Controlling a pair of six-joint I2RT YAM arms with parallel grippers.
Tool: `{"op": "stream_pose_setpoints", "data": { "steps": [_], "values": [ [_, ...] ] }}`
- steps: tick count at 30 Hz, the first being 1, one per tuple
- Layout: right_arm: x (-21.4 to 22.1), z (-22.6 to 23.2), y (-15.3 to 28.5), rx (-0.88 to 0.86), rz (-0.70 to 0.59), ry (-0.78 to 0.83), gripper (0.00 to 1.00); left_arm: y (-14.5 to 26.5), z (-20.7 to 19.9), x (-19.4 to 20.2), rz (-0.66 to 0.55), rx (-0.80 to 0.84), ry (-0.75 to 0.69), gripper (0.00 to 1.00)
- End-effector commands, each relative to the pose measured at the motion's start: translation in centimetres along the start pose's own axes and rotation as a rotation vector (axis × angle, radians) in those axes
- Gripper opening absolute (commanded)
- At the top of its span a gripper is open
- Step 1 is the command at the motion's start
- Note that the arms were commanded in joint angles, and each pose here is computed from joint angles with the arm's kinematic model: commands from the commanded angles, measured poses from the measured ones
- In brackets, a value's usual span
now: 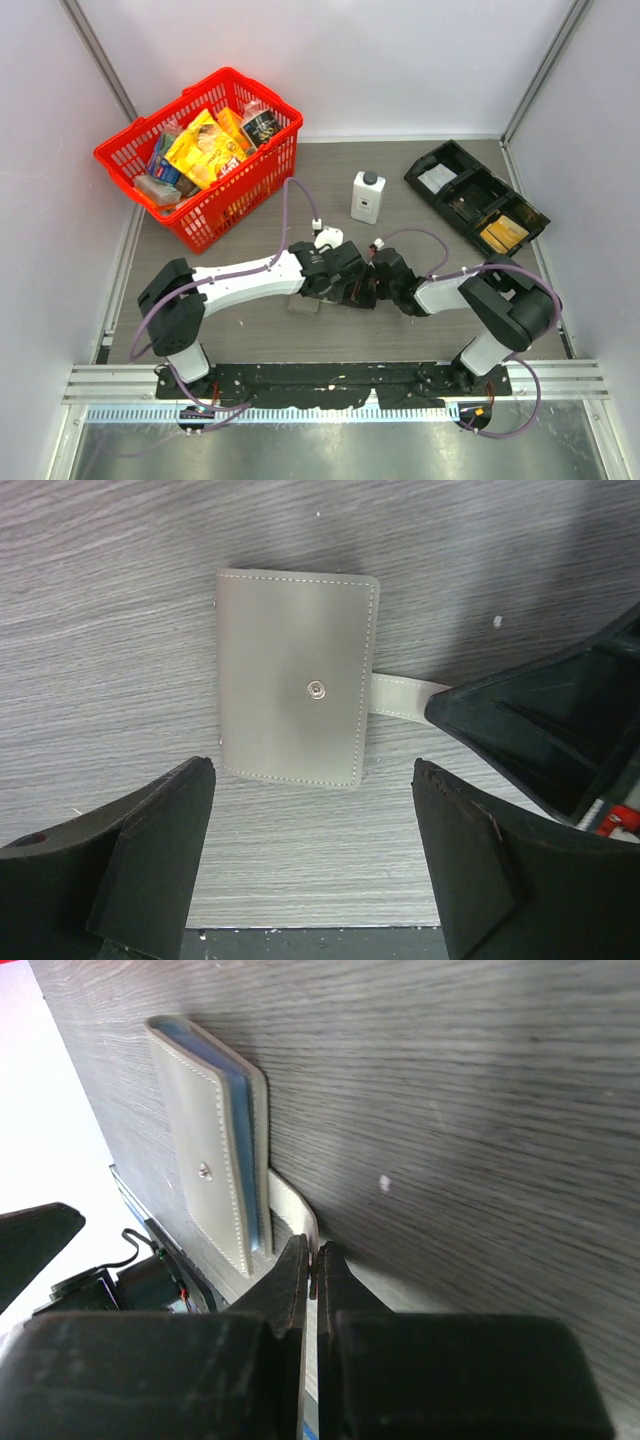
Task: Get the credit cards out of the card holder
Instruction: Open the card holder at the center of the board.
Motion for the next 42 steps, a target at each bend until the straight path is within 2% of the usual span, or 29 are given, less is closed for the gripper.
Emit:
{"op": "stream_pose_setpoints", "data": {
  "steps": [1,11,22,29,33,36,42],
  "values": [
    [-0.3,0.2,0.0,-0.124,-0.019,0.013,0.01,-0.9,-1.1,-0.3,0.004,-0.003,-0.026,0.86],
    [0.5,-0.4,-0.3,-0.292,0.017,-0.039,0.01,-3.2,-1.3,0.7,0.048,-0.078,-0.100,0.86],
    [0.5,-1.2,-0.2,-0.265,0.003,-0.055,0.01,-4.1,-0.4,0.3,0.021,-0.226,-0.168,0.81],
    [0.4,-1.4,-0.2,-0.227,0.004,-0.040,0.01,-4.6,-0.6,0.6,0.044,-0.224,-0.180,0.79],
    [0.4,-1.7,-0.1,-0.180,0.001,-0.020,0.01,-4.7,-0.4,0.6,0.052,-0.239,-0.182,0.73],
    [0.2,-1.8,0.1,-0.154,-0.007,0.014,0.01,-4.2,0.0,0.1,0.033,-0.242,-0.173,0.64],
    [0.3,-2.1,0.3,-0.101,-0.002,0.052,0.01,-3.3,2.0,-1.1,0.010,-0.249,-0.121,0.56]
  ]
}}
Point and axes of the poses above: each gripper's point midway between its finger pads, its own y axis back along the fingers, its own z axis along the line the jaws close on, x = y × z, the point moved 7 cm from there along y, back along the fingers, and after that the axes turned 5 degrees about y, right-handed, at the moved point
